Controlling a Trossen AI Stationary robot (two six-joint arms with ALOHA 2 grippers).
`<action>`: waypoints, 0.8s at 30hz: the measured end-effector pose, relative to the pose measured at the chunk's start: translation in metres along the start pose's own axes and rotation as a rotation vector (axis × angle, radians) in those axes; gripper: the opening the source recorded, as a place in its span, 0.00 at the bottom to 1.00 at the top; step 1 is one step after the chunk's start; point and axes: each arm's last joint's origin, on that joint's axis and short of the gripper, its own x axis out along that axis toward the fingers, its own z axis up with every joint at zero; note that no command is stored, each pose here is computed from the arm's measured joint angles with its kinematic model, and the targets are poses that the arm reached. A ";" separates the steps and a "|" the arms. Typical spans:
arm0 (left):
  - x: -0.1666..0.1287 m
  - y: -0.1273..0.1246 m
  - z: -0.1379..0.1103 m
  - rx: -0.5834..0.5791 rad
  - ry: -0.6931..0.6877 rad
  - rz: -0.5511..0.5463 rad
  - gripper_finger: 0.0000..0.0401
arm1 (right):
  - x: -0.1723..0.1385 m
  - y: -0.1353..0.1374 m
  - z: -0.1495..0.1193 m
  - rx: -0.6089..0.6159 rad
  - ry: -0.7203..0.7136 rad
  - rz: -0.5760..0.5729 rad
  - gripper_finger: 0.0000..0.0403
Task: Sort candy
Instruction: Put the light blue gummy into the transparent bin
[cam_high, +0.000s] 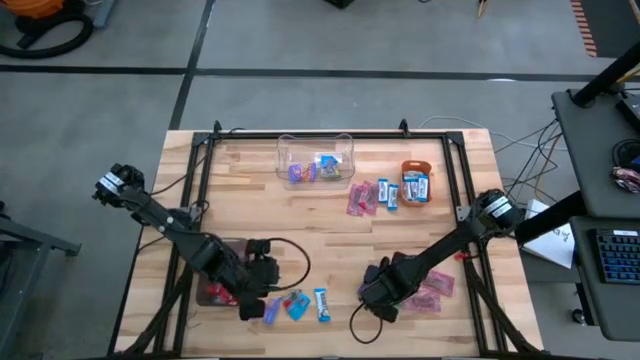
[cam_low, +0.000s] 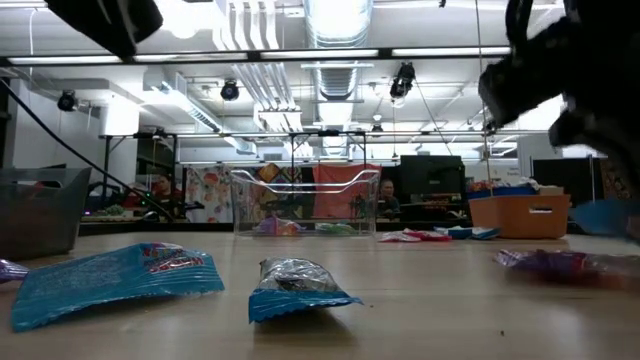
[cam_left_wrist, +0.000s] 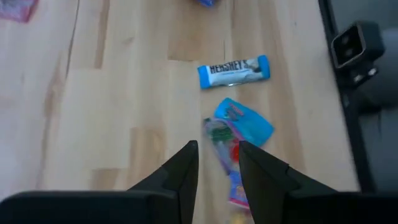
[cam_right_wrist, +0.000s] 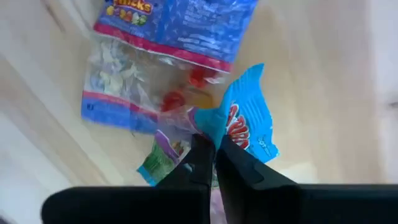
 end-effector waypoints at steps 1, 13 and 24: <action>-0.001 -0.003 -0.002 -0.027 -0.006 0.003 0.24 | -0.004 -0.002 0.000 -0.016 0.004 -0.005 0.02; -0.001 -0.049 -0.021 -0.248 -0.147 -0.024 0.20 | -0.080 -0.052 0.019 -0.190 -0.283 -0.019 0.02; 0.029 -0.065 -0.028 -0.239 -0.158 -0.011 0.20 | -0.144 -0.147 0.111 -0.338 -1.034 -0.196 0.02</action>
